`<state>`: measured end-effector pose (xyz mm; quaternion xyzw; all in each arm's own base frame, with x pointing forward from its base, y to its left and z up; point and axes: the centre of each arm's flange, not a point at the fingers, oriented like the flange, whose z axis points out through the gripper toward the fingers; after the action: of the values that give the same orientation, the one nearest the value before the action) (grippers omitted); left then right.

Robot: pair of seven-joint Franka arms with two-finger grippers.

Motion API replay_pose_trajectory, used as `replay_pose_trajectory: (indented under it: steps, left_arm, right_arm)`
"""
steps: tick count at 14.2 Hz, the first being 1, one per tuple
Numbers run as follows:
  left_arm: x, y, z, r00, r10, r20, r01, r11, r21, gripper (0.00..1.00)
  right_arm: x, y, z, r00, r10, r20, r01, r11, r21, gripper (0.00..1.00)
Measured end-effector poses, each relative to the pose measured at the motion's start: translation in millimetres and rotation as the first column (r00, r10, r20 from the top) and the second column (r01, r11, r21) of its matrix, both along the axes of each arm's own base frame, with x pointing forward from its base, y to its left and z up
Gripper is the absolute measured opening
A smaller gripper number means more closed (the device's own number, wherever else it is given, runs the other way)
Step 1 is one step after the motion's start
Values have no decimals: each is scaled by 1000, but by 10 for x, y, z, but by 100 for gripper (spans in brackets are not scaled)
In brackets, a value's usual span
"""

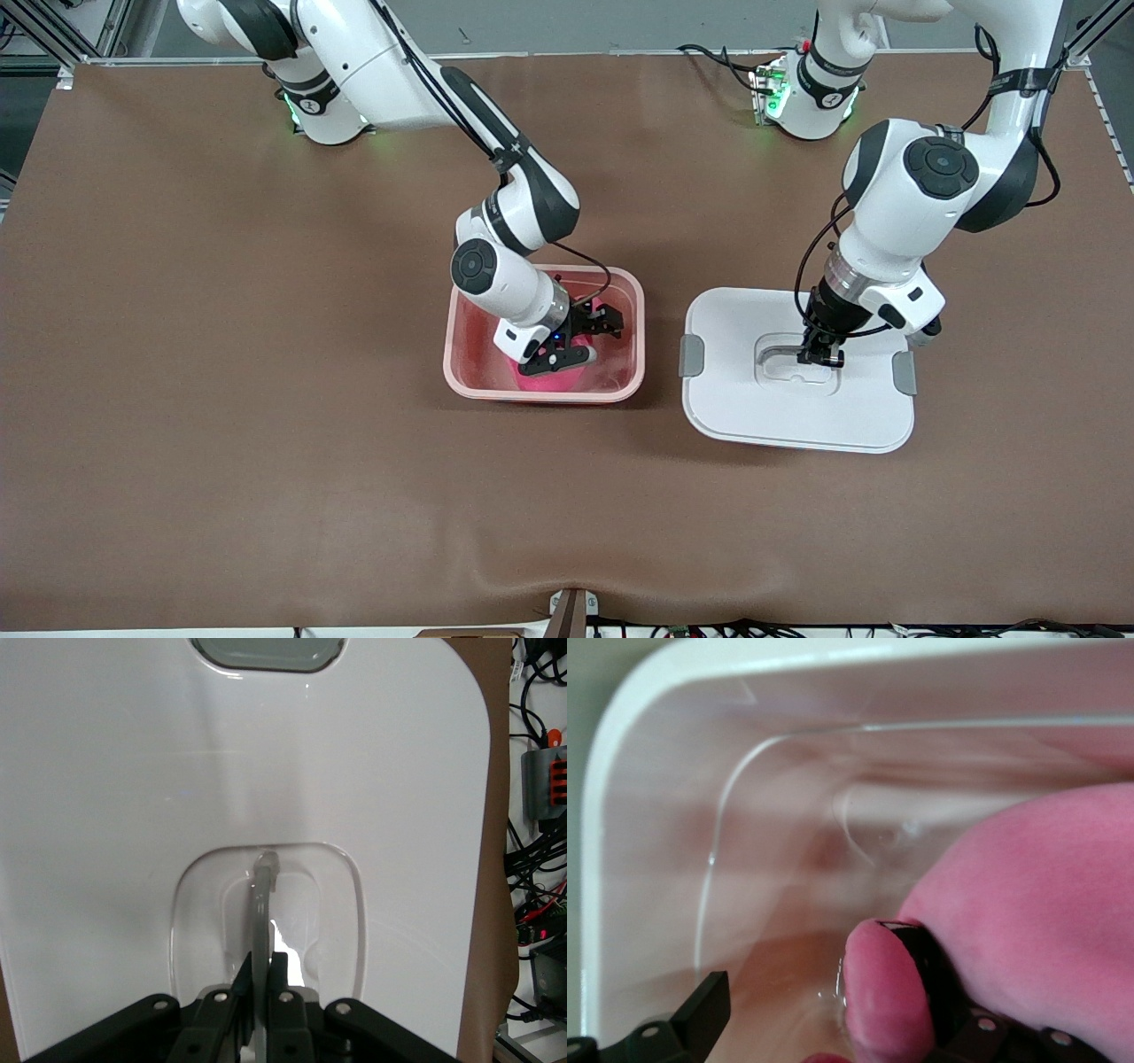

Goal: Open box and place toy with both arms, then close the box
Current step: 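Lower the toy into the box and open the right gripper, then withdraw the right gripper while the left gripper carries the lid toward the box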

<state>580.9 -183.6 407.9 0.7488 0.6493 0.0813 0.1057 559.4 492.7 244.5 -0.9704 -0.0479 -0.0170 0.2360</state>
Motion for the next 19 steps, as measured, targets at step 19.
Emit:
replay_pose_trajectory:
  steps: [19]
  left_arm:
    - [-3,-3,6,1000,-1,2,1,1000,-1,7]
  right_arm:
    - [920,-2542,2019,995,-4,-104,6,1000,28,100]
